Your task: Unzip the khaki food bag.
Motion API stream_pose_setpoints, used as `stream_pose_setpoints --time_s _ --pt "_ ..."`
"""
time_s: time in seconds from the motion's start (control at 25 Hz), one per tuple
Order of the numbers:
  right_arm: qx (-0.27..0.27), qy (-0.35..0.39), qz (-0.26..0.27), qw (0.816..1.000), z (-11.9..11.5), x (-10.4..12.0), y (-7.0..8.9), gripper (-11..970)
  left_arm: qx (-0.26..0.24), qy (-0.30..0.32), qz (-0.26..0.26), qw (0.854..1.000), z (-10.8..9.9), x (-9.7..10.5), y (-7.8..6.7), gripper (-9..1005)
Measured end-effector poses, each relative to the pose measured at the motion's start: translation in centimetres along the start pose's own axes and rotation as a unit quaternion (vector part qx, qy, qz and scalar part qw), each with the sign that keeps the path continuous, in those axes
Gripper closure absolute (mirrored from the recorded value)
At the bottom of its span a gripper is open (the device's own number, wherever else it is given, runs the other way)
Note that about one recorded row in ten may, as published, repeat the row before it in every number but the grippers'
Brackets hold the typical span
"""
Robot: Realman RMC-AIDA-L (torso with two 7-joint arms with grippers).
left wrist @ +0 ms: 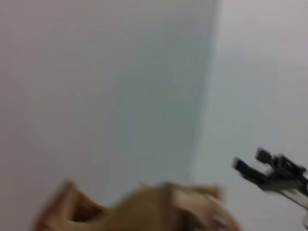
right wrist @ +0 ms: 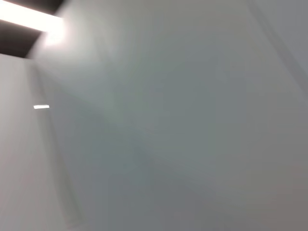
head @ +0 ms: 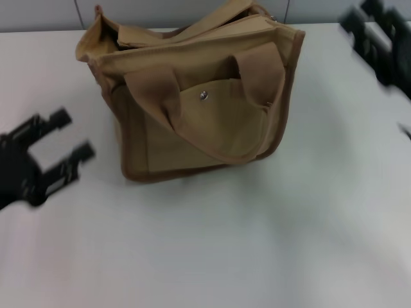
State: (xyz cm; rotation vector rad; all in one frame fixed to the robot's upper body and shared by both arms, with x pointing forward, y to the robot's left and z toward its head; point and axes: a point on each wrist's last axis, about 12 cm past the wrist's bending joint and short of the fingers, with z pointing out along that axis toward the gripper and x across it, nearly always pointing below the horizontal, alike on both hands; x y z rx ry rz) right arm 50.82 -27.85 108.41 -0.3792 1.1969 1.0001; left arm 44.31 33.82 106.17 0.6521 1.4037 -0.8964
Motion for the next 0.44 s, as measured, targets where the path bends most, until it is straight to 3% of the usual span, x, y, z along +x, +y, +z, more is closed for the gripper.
stream_pose_setpoints --time_s 0.04,0.08,0.12,0.16,0.2,0.28,0.44 --pt "-0.04 0.019 0.007 0.999 -0.6 -0.4 0.5 270 0.027 0.015 0.0 1.0 -0.5 -0.3 0.0 396" --pt "-0.145 0.08 0.015 0.986 -1.3 -1.1 1.4 262 0.046 0.024 -0.002 0.999 -0.6 -0.4 -0.2 362" --pt "-0.145 0.08 0.015 0.986 -1.3 -1.1 1.4 255 0.046 0.024 -0.002 0.999 -0.6 -0.4 -0.2 328" --pt "-0.227 0.128 0.028 0.965 -1.4 -1.4 2.2 248 0.083 0.048 -0.007 0.995 -0.8 -0.7 -0.2 294" --pt "-0.227 0.128 0.028 0.965 -1.4 -1.4 2.2 241 0.083 0.048 -0.007 0.995 -0.8 -0.7 -0.2 272" --pt "-0.285 0.179 0.036 0.941 -1.1 -1.1 2.7 227 0.097 0.058 -0.014 0.993 -0.4 -0.9 0.1 227" --pt "-0.292 0.19 0.035 0.937 -0.6 -0.5 3.0 205 0.106 0.063 -0.016 0.992 -0.1 -1.0 0.2 137"
